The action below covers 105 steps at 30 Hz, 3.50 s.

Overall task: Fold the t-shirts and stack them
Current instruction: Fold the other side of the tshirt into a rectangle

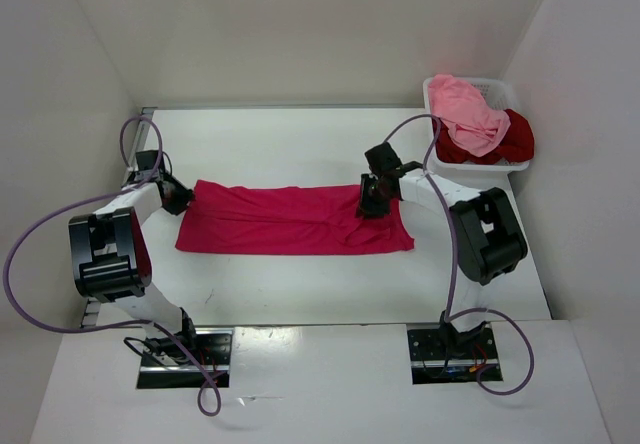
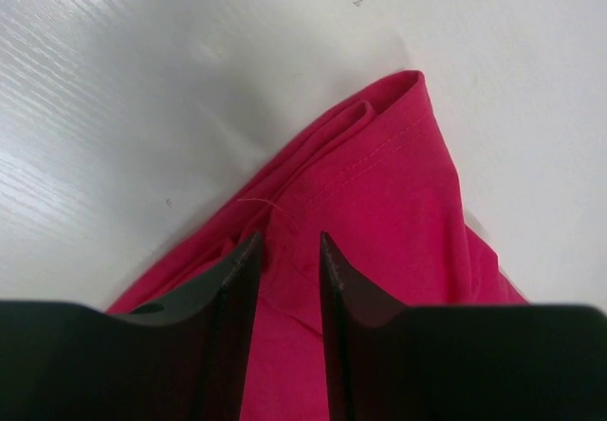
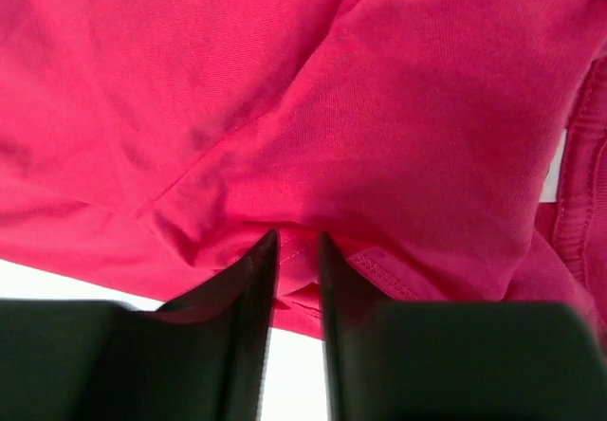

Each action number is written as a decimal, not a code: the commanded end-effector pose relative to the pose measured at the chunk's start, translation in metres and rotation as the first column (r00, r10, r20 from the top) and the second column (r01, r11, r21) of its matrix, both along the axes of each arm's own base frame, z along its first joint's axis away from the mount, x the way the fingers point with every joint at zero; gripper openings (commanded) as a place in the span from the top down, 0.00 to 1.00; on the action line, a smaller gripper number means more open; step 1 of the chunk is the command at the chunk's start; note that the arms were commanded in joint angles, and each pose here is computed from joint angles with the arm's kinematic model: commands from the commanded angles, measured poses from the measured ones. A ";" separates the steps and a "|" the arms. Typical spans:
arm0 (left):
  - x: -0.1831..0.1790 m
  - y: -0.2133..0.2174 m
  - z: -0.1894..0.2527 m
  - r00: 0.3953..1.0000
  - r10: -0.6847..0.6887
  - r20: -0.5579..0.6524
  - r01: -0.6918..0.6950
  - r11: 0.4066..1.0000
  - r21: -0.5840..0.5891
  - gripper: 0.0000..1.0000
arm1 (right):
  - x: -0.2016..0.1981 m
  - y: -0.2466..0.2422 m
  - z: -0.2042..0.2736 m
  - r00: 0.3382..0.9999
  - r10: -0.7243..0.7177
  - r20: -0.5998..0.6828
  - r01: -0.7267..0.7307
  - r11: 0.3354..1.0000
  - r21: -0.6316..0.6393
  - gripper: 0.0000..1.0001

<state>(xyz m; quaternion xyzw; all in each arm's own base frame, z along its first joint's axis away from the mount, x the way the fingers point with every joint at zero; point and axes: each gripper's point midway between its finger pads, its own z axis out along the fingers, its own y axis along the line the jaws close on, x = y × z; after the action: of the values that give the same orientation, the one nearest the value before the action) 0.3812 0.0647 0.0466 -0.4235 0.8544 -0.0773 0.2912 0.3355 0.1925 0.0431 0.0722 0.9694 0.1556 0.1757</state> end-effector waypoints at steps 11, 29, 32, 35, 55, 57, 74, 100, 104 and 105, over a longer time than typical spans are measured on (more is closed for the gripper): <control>-0.004 -0.006 0.005 0.999 -0.038 0.035 0.038 0.999 -0.017 0.64 | -0.015 -0.010 0.001 1.000 -0.004 0.020 0.004 1.000 -0.024 0.51; -0.006 -0.015 0.007 0.997 -0.056 0.054 0.059 0.997 -0.055 0.64 | -0.028 0.027 0.014 0.999 0.036 0.022 -0.037 0.998 0.050 1.00; -0.003 -0.017 0.011 0.996 -0.062 0.066 0.066 0.996 -0.061 0.64 | -0.052 0.033 0.021 0.999 0.048 -0.001 -0.047 0.996 0.079 1.00; -0.001 -0.018 0.012 0.995 -0.068 0.077 0.073 0.995 -0.065 0.64 | -0.073 0.036 0.021 0.998 0.028 -0.056 -0.021 0.991 0.130 1.00; 0.020 -0.041 0.048 0.979 -0.139 0.152 0.145 0.989 -0.031 0.64 | -0.046 0.022 0.055 1.000 0.007 0.014 -0.010 0.980 0.197 0.80; 0.024 -0.056 0.048 0.973 -0.174 0.152 0.180 0.983 -0.025 0.64 | -0.033 0.004 0.033 0.998 -0.055 0.008 0.053 0.987 0.151 0.90; 0.058 -0.080 0.014 0.970 -0.217 0.112 0.227 0.970 -0.082 0.64 | 0.009 -0.037 0.061 0.970 -0.213 0.117 0.193 0.968 0.161 0.60; 0.075 -0.039 -0.035 0.995 -0.097 0.032 0.101 0.980 -0.169 0.64 | 0.060 -0.071 0.022 0.972 -0.208 0.105 0.205 0.978 0.040 0.54; 0.070 -0.035 -0.041 0.996 -0.086 0.022 0.088 0.981 -0.172 0.64 | 0.052 -0.069 0.024 0.974 -0.200 0.111 0.194 0.979 0.060 0.67; 0.070 -0.035 -0.041 0.996 -0.086 0.022 0.088 0.981 -0.172 0.64 | 0.051 -0.070 0.021 0.974 -0.200 0.109 0.194 0.979 0.060 0.71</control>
<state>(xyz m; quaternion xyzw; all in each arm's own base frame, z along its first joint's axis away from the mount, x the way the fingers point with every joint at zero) 0.4626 0.0234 0.0251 -0.3953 0.8576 -0.1799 0.2756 0.3816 0.1195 0.0473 0.1742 0.9499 0.1499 0.2120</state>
